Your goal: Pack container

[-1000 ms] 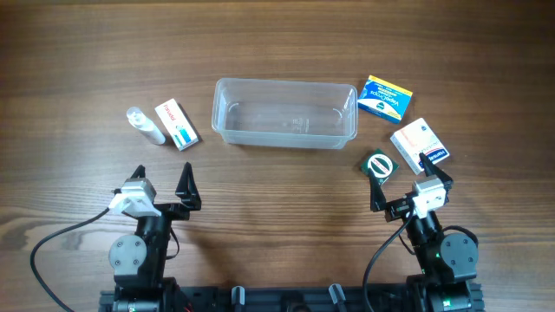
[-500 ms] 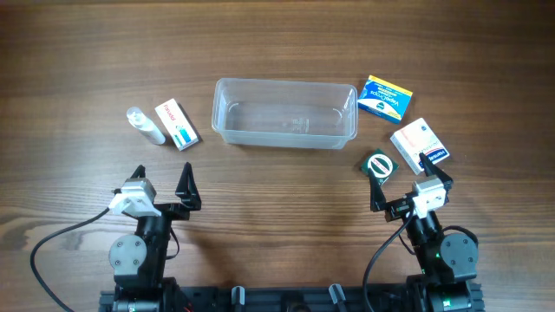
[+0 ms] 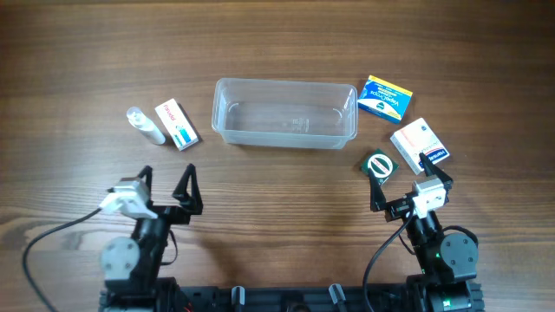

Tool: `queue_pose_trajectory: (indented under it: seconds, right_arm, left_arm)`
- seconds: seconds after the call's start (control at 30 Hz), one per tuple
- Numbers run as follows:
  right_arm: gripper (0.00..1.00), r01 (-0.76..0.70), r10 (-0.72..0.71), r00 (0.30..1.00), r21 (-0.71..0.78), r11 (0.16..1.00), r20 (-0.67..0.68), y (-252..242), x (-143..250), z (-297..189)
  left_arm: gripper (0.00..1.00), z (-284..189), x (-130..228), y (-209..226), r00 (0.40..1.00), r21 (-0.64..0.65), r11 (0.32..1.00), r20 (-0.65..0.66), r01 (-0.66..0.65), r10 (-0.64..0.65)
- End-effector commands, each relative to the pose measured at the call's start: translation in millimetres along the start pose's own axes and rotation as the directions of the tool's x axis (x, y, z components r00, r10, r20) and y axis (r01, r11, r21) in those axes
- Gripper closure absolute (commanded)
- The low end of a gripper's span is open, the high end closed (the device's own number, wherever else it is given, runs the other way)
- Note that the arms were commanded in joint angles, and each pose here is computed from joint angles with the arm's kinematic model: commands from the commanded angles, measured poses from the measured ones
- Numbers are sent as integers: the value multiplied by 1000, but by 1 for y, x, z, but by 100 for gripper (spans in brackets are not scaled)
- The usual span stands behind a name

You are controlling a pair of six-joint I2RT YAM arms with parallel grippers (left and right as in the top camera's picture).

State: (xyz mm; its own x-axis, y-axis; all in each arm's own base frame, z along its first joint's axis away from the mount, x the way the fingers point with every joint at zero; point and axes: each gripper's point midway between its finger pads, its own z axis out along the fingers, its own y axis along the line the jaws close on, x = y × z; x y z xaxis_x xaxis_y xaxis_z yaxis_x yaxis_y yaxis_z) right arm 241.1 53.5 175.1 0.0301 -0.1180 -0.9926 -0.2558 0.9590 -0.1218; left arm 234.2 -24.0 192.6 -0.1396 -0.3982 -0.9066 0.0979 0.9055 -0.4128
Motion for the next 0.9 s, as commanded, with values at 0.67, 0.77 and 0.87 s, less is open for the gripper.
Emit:
queue_pose_trajectory:
  seconds: [0.67, 0.77, 0.87]
  right_arm:
    - [0, 10, -10, 1000, -21, 1000, 8, 4, -1, 0]
    - [0, 10, -9, 1000, -21, 1000, 8, 4, -1, 0]
    - [0, 10, -10, 1000, -21, 1000, 8, 4, -1, 0]
  left_arm:
    - [3, 76, -42, 60, 761, -717, 695, -477, -48, -439]
    - [0, 80, -35, 75, 768, -789, 614, -411, -29, -491]
    - [1, 94, -21, 86, 756, -806, 590, -411, -40, -510]
